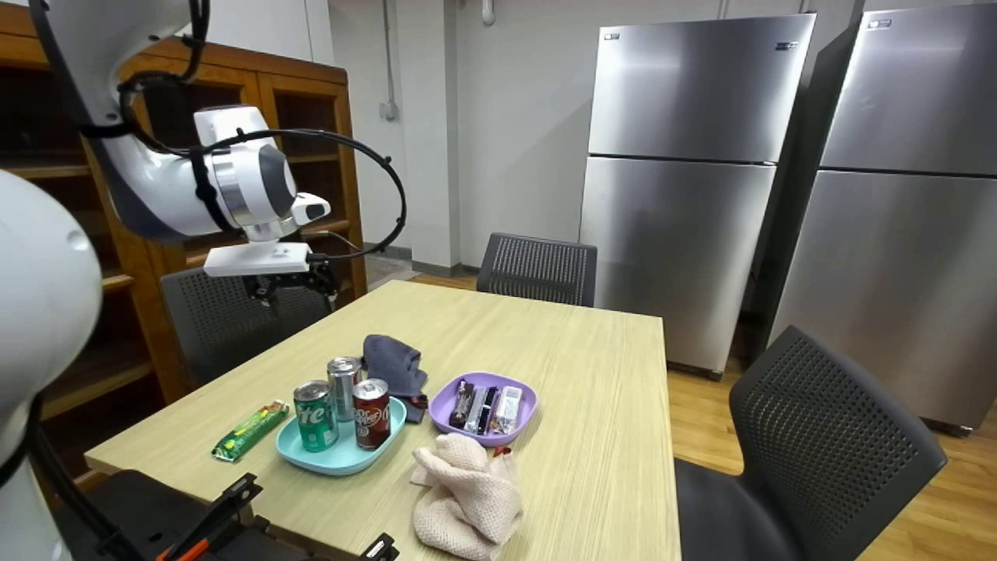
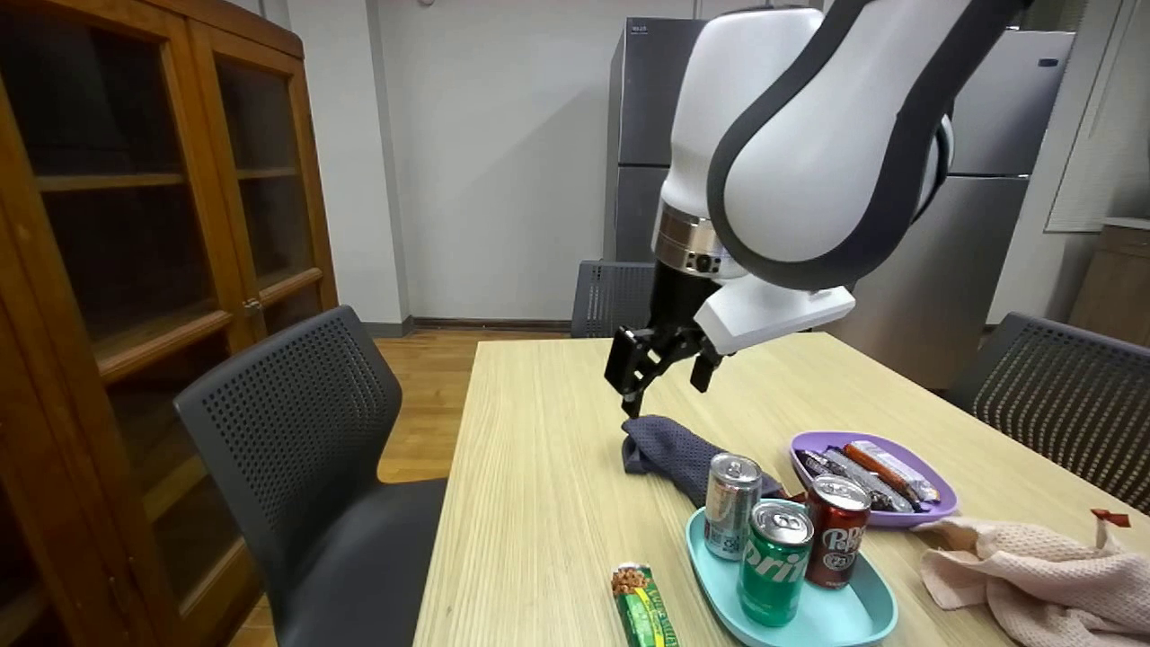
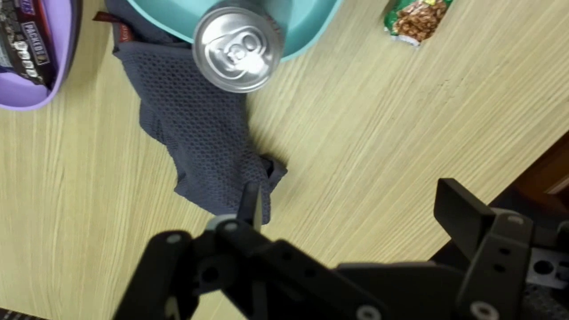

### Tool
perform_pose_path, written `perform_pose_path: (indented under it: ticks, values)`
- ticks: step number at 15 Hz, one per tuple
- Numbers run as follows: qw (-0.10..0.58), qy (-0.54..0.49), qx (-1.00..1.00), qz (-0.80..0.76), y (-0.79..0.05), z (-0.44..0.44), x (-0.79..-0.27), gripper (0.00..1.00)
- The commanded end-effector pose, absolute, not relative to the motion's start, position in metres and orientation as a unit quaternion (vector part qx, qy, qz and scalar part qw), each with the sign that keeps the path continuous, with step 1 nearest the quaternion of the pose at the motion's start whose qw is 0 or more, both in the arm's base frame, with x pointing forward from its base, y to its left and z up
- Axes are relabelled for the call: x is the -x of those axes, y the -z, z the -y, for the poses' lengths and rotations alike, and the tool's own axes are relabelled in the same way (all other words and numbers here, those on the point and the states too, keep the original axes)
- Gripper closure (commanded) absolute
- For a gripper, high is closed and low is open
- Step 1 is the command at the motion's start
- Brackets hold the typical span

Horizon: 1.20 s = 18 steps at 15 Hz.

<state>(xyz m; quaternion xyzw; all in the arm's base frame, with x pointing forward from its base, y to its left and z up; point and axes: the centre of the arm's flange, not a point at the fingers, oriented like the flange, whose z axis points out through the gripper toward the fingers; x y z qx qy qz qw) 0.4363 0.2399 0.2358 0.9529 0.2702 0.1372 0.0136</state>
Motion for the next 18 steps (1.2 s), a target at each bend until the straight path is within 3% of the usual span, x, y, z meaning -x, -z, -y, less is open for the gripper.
perform_pose_path:
  ticks: [1, 13, 18]
  values:
    - [0.015, -0.120, -0.957, -0.264, -0.227, -0.282, -0.416, 0.00]
    - [-0.052, -0.042, -0.974, -0.216, -0.159, -0.338, -0.388, 0.00]
    - [-0.043, -0.018, -0.979, -0.198, -0.129, -0.334, -0.392, 0.00]
